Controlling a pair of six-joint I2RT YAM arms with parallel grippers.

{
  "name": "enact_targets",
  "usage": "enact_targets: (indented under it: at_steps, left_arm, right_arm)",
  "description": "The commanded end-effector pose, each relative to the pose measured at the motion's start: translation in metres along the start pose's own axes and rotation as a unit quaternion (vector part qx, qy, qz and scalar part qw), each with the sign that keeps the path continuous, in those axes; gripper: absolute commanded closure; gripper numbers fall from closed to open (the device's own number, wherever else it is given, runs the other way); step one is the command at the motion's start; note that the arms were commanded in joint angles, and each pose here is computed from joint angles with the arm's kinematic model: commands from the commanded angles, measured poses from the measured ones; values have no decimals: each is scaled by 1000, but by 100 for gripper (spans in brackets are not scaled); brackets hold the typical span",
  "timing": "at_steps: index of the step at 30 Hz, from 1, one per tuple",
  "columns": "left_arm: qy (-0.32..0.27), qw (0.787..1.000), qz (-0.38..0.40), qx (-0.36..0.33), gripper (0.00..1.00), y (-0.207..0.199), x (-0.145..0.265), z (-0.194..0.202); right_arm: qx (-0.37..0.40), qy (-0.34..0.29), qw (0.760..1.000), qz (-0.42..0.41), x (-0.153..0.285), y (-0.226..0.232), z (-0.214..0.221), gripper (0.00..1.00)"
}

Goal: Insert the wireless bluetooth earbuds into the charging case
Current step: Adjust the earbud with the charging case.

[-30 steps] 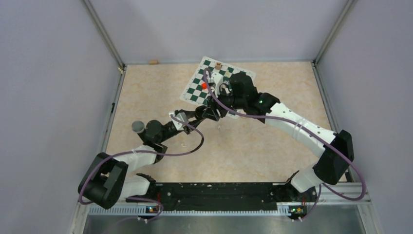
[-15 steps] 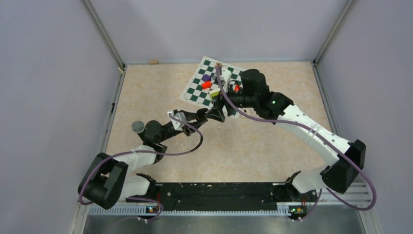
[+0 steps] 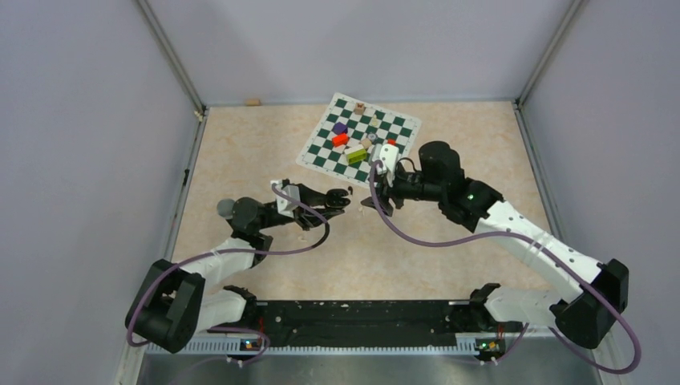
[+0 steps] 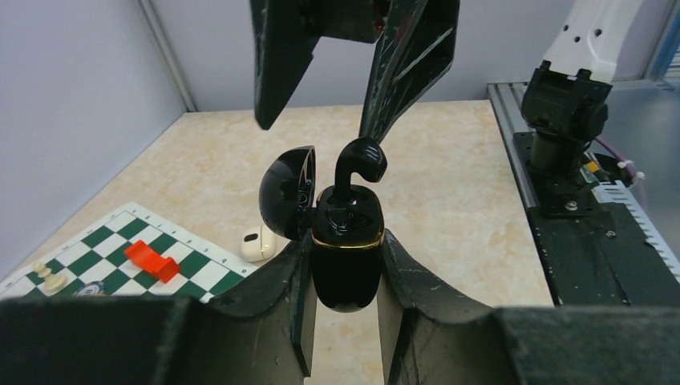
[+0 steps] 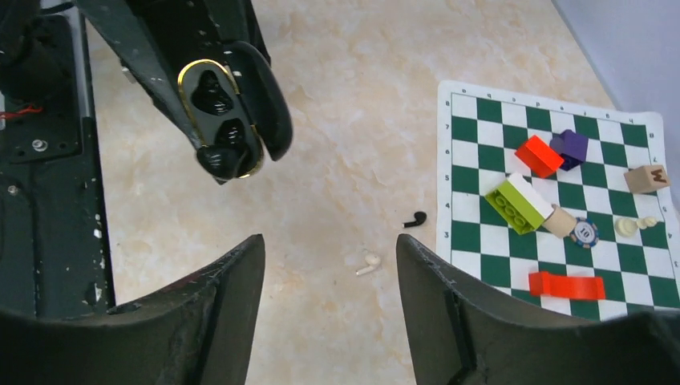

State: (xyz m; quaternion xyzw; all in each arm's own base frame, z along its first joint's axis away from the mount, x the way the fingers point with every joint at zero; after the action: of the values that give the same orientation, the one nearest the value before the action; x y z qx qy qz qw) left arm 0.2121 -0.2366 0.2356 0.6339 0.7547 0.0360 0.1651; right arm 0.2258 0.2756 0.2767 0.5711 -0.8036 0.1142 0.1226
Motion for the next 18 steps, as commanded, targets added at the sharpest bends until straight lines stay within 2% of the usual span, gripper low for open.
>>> enact_targets:
  at_steps: [1, 10, 18]
  left_arm:
    - [-14, 999, 39, -10, 99, -7, -3, -19]
    - [-7, 999, 45, -5, 99, -8, -3, -15]
    - [-5, 999, 45, -6, 99, -7, -3, -15]
  right_arm:
    - [35, -37, 998, 28, -6, -14, -21, 36]
    - [33, -41, 998, -23, -11, 7, -35, 9]
    - [36, -38, 998, -47, -13, 16, -35, 3]
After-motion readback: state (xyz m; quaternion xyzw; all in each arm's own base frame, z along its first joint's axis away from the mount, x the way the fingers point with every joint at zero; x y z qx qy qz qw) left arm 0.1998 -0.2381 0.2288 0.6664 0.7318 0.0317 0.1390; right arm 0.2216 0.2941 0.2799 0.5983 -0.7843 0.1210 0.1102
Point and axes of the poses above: each gripper's point midway between its finger pads, its own x axis back along the fingers, its own y axis along the line the jaws close on, z = x × y, the point moved 2 cm from there along x, back along the fingers, and after that the axes turned 7 degrees about -x, right-handed, at the moved point
